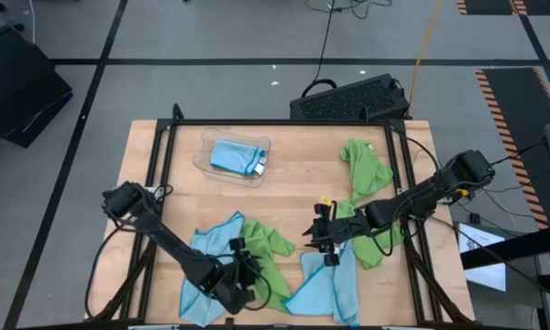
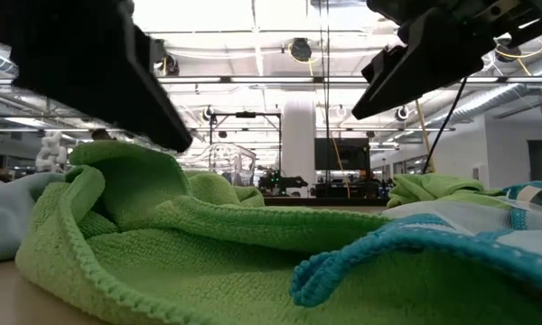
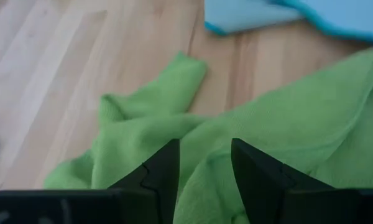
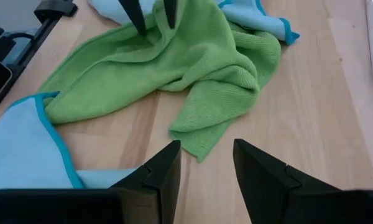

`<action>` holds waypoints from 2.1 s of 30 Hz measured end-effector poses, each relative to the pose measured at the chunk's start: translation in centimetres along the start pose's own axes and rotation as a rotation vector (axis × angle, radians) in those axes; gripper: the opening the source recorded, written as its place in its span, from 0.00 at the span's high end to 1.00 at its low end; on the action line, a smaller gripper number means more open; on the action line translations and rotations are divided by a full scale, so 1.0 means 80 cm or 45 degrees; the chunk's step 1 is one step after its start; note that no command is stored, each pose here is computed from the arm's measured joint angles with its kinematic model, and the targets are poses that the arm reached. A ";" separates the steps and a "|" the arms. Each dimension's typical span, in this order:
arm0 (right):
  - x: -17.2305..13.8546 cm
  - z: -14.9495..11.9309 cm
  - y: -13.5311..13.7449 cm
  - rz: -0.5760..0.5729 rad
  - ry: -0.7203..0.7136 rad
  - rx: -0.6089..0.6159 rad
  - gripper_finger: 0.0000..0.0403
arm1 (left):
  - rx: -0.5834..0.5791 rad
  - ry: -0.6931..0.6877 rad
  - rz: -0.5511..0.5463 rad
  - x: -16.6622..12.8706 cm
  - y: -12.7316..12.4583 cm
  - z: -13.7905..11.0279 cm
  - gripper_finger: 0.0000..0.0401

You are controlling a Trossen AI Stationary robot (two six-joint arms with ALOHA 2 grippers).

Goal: Fold microfiber towels
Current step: Fold the bottom left green microfiber cloth

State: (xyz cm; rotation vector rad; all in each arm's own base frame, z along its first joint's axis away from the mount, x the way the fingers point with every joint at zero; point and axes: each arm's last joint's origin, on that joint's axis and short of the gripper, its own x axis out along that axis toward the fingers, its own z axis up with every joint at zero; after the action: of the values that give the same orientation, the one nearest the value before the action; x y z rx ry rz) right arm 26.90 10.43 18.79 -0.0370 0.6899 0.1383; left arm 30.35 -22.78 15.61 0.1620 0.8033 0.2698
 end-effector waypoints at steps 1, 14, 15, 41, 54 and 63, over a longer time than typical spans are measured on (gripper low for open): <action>0.000 0.000 0.000 0.000 0.000 0.002 0.65 | 0.009 -0.002 -0.002 0.003 -0.002 -0.002 0.63; 0.000 0.000 0.000 0.000 0.000 0.035 0.65 | 0.020 0.020 0.051 0.006 0.002 -0.005 0.48; 0.000 0.000 0.000 0.000 0.000 0.034 0.65 | 0.017 0.027 0.056 0.006 0.003 -0.006 0.46; 0.000 0.009 0.001 0.008 -0.095 0.041 0.65 | 0.074 0.173 0.038 0.029 0.029 0.001 0.97; 0.003 -0.005 -0.001 0.033 -0.238 0.032 0.65 | 0.148 -0.059 0.107 -0.020 0.045 0.051 0.99; 0.000 0.001 0.000 0.066 -0.404 0.121 0.64 | 0.122 -0.201 0.257 -0.047 0.072 0.074 0.99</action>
State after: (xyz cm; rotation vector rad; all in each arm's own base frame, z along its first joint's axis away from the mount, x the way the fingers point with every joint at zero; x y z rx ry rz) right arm 26.97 10.42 18.88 0.0928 0.3802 0.1568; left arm 31.16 -18.68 23.61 0.3514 0.6439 0.4038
